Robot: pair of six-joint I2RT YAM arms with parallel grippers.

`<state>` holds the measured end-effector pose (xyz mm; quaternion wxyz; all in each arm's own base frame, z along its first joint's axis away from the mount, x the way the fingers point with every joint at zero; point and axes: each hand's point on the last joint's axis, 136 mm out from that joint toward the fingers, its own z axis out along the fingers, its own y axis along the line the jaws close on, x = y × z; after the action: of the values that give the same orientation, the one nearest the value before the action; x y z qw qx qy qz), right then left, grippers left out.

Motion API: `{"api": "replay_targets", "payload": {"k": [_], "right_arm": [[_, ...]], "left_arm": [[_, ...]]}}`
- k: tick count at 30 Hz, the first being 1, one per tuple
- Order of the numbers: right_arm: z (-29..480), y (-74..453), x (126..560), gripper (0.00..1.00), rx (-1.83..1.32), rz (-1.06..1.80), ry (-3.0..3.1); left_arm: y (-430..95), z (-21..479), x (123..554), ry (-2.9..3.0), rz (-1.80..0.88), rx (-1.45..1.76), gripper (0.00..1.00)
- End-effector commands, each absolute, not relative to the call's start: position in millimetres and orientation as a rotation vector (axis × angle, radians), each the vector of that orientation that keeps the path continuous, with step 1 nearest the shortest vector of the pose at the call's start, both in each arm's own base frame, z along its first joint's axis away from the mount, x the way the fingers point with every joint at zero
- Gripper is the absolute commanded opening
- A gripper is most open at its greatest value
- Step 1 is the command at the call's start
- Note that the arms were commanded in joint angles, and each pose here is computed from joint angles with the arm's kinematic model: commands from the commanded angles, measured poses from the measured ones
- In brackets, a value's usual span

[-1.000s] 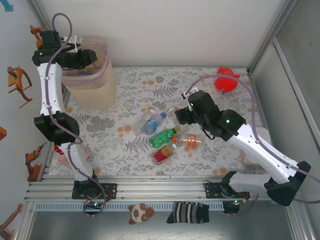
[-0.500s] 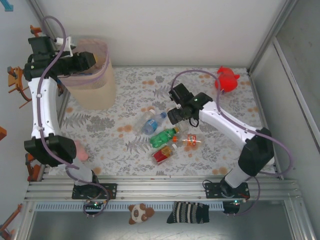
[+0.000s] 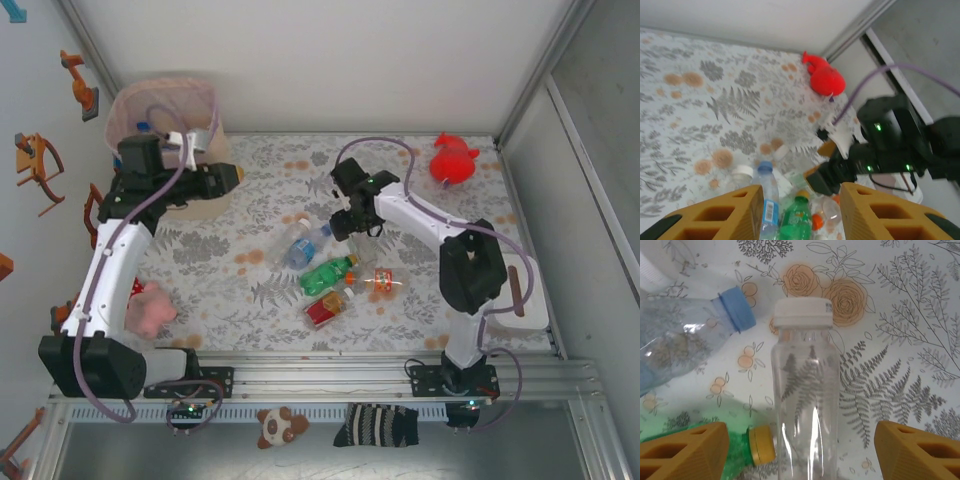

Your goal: Put the plastic bottles in the bin

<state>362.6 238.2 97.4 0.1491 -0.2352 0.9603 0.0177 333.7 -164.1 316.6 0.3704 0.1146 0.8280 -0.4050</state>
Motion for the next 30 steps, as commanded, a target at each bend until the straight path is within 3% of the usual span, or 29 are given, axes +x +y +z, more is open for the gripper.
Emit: {"api": "replay_targets", "payload": {"k": [1,14,21,30], "right_arm": [[90.5,241.1,376.4,0.75,-0.671,0.072,2.771],[57.6,236.9,390.1,0.64,-0.692,0.047,2.829],[59.2,233.0,390.8,0.52,-0.688,0.028,2.823],[84.4,223.2,399.1,0.46,-0.642,0.013,2.758]], "left_arm": [[-178.4,318.5,330.1,2.070,-0.997,0.324,0.44],[-218.6,283.9,312.1,2.118,-1.017,0.364,0.46],[-227.5,284.4,314.4,2.081,-1.060,0.351,0.46],[-232.6,301.5,312.4,1.964,-1.080,0.364,0.49]]}}
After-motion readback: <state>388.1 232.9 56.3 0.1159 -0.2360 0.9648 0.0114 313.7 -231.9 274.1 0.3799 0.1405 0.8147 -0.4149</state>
